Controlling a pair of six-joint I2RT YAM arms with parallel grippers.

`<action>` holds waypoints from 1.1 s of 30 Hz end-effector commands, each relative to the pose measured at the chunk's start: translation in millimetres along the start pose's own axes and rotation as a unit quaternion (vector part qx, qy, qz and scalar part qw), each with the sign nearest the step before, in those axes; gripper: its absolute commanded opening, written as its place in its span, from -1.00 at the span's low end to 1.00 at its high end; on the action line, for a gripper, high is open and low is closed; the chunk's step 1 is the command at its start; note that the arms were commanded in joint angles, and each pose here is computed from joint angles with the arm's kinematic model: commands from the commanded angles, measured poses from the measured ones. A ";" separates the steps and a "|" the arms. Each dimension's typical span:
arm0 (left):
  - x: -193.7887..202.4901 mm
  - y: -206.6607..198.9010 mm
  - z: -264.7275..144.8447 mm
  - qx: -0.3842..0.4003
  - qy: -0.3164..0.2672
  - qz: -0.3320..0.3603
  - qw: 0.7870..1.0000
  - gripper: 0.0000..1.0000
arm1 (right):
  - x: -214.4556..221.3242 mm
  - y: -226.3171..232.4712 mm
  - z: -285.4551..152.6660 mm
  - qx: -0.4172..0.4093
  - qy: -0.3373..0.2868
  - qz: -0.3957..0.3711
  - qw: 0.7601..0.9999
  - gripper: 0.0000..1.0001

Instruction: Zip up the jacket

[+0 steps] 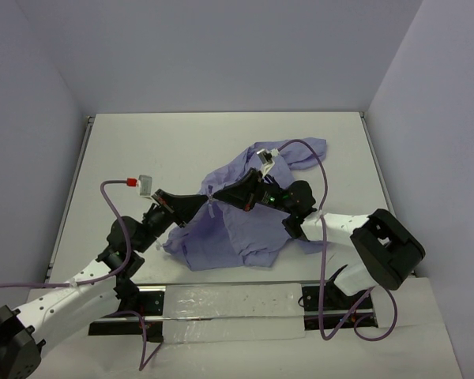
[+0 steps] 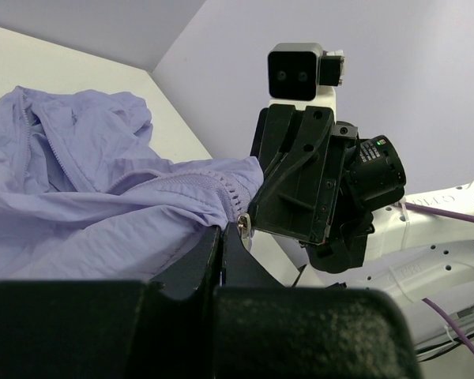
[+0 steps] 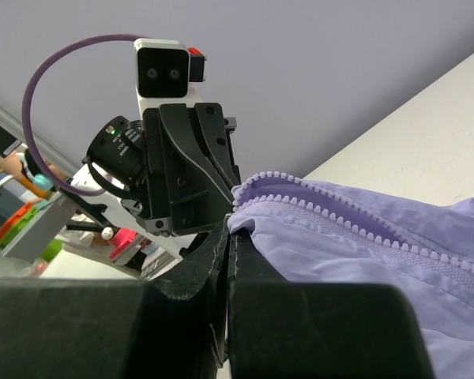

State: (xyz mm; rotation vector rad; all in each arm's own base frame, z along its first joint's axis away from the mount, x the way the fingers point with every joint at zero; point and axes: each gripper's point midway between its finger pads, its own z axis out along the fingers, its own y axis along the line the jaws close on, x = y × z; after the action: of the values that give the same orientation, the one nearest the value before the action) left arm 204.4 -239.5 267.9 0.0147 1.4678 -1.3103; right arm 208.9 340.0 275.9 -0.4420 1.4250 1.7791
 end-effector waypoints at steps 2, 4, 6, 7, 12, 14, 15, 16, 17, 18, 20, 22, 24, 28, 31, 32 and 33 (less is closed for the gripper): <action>-8.3 -22.9 -0.9 0.035 0.001 -0.003 0.999 -1.00 | -40.3 24.5 11.7 -0.024 -0.051 -0.064 0.996 -1.00; -7.8 -23.0 -1.0 0.035 0.002 -0.004 0.999 -1.00 | -41.9 25.1 12.1 -0.022 -0.052 -0.066 0.996 -1.00; -6.3 -22.6 -0.5 0.035 0.006 -0.001 0.999 -1.00 | -42.6 25.2 12.7 -0.022 -0.052 -0.068 0.996 -1.00; -5.8 -22.7 -0.2 0.035 0.008 0.000 0.999 -1.00 | -43.4 25.5 12.7 -0.022 -0.054 -0.068 0.996 -1.00; 0.3 -19.5 -0.3 0.032 0.019 -0.002 0.999 -1.00 | -46.1 27.6 12.4 -0.022 -0.059 -0.070 0.996 -1.00; 1.5 -19.1 0.2 0.032 0.022 -0.004 0.999 -0.99 | -46.1 27.1 12.7 -0.022 -0.059 -0.069 0.996 -1.00; 2.2 -19.3 0.1 0.033 0.024 -0.004 0.999 -0.99 | -46.4 27.4 13.2 -0.023 -0.058 -0.069 0.996 -1.00; 2.8 -20.6 0.0 0.036 0.026 -0.004 0.999 -1.00 | -46.6 27.6 13.7 -0.023 -0.058 -0.069 0.996 -1.00; 3.9 -21.6 -0.4 0.038 0.029 -0.003 0.999 -1.00 | -47.0 27.7 14.2 -0.024 -0.058 -0.069 0.996 -1.00; 5.1 -21.9 -0.6 0.040 0.032 -0.001 0.999 -1.00 | -47.6 27.6 14.5 -0.024 -0.059 -0.070 0.996 -1.00; 8.2 -20.4 -0.1 0.038 0.040 0.002 0.998 -1.00 | -48.9 27.0 14.4 -0.021 -0.063 -0.071 0.995 -1.00; 9.9 -20.1 -0.3 0.038 0.043 0.001 0.998 -1.00 | -50.7 28.2 14.9 -0.022 -0.065 -0.072 0.995 -1.00; 10.5 -20.2 -0.6 0.039 0.045 0.000 0.998 -1.00 | -52.1 28.3 15.3 -0.021 -0.067 -0.072 0.995 -1.00; 9.7 -21.6 -1.8 0.042 0.044 0.002 0.998 -1.00 | -54.2 27.5 16.3 -0.019 -0.071 -0.072 0.995 -1.00; 11.2 -20.0 -2.6 0.039 0.047 0.004 0.998 -1.00 | -55.8 27.9 16.6 -0.019 -0.073 -0.074 0.994 -1.00; 11.5 -19.3 -3.0 0.037 0.047 0.004 0.998 -1.00 | -56.5 28.3 16.5 -0.019 -0.074 -0.074 0.994 -1.00; 12.1 -18.3 -3.3 0.035 0.048 0.003 0.998 -1.00 | -57.1 29.2 16.3 -0.020 -0.075 -0.074 0.994 -1.00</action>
State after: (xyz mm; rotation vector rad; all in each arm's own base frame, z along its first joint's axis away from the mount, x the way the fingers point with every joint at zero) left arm 199.8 -242.3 270.4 0.0400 1.4732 -1.3311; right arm 216.6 341.8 282.2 -0.4458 1.4249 1.7286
